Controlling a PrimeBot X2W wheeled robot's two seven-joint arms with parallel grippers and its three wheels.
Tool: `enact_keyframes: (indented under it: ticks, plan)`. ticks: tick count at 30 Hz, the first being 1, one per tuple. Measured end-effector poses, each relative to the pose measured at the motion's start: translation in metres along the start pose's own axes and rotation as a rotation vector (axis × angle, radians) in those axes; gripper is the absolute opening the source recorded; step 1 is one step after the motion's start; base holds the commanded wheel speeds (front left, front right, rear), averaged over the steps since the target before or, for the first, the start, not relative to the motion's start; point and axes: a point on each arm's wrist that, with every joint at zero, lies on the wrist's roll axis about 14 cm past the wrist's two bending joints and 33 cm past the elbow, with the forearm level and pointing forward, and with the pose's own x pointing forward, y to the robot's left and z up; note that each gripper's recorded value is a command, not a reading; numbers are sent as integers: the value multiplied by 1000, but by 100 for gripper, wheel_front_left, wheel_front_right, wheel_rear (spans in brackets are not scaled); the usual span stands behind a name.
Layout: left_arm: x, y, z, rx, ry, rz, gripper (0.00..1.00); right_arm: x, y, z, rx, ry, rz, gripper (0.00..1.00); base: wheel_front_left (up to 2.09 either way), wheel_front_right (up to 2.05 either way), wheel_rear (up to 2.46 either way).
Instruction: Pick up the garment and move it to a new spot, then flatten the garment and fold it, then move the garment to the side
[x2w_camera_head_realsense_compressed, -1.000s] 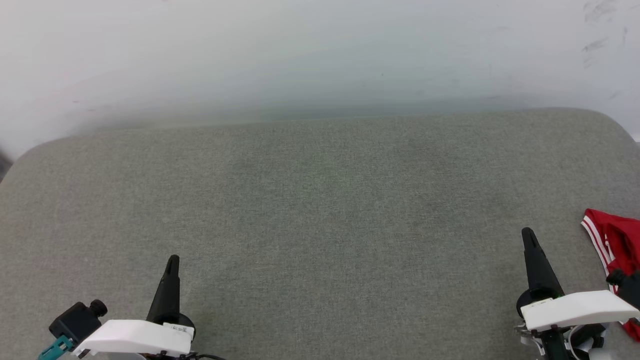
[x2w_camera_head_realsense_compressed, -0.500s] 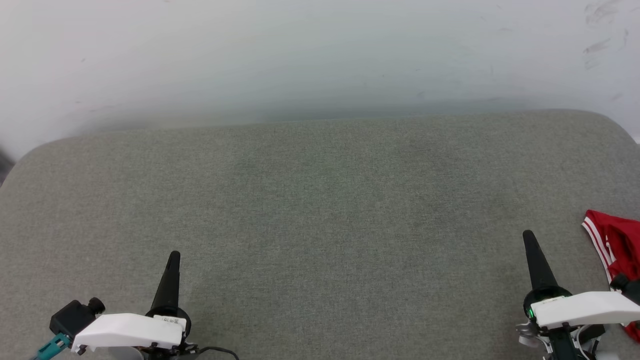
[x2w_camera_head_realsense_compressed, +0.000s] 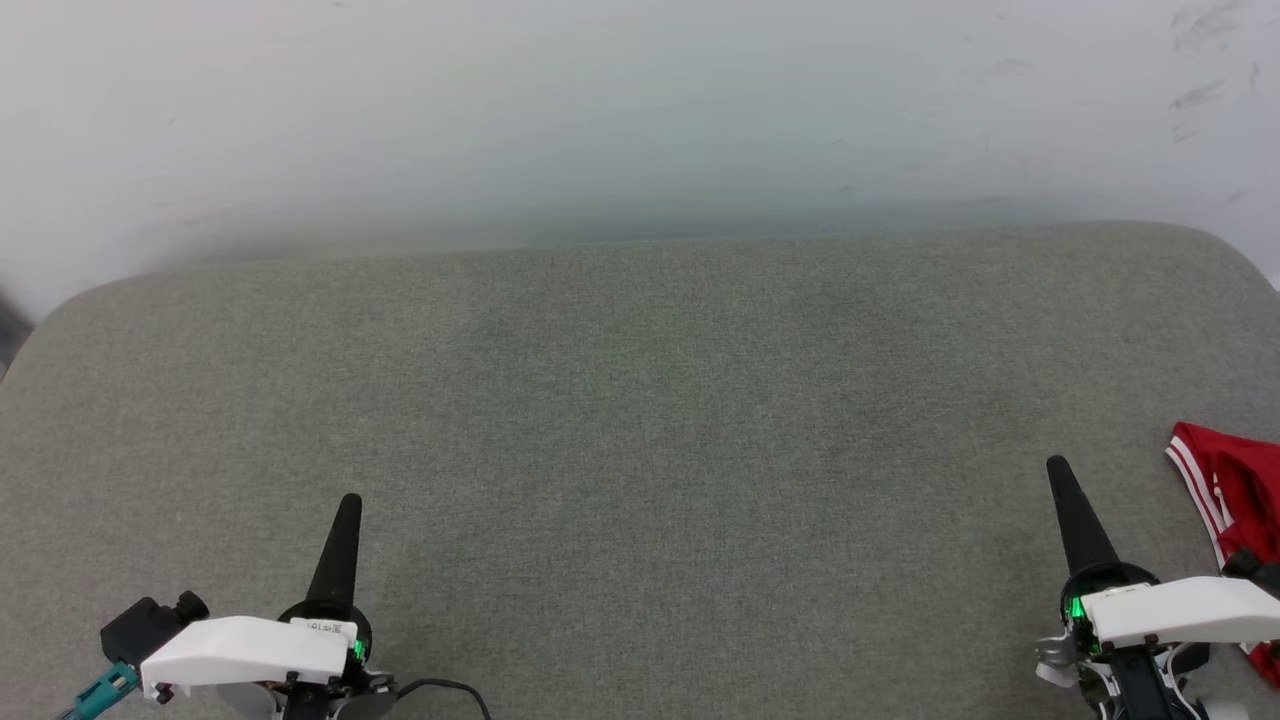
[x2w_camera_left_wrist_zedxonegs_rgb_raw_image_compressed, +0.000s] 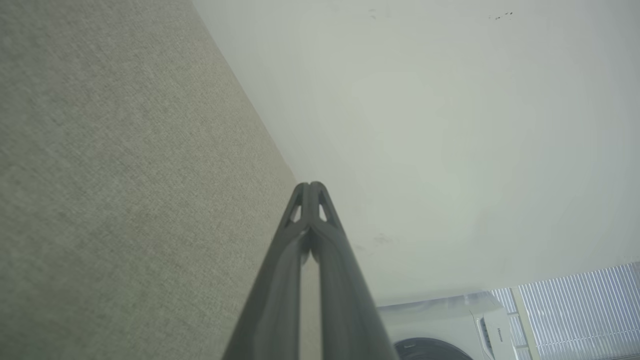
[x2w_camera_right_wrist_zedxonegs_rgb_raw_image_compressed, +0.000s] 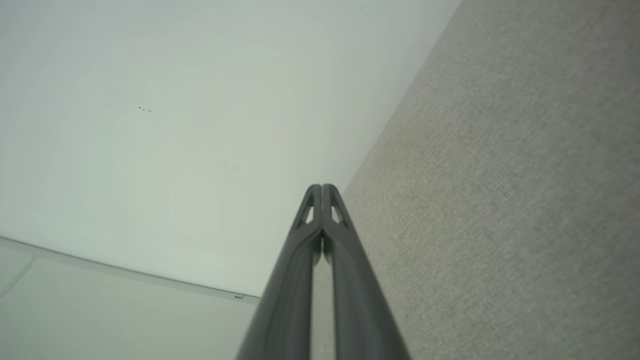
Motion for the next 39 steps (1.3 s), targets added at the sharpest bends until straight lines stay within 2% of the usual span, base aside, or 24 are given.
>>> enact_keyframes:
  ticks: [39]
  plan:
    - [7, -4, 4, -307, 12, -14, 0, 4, 1, 0, 328, 23, 7, 0, 0, 0, 0]
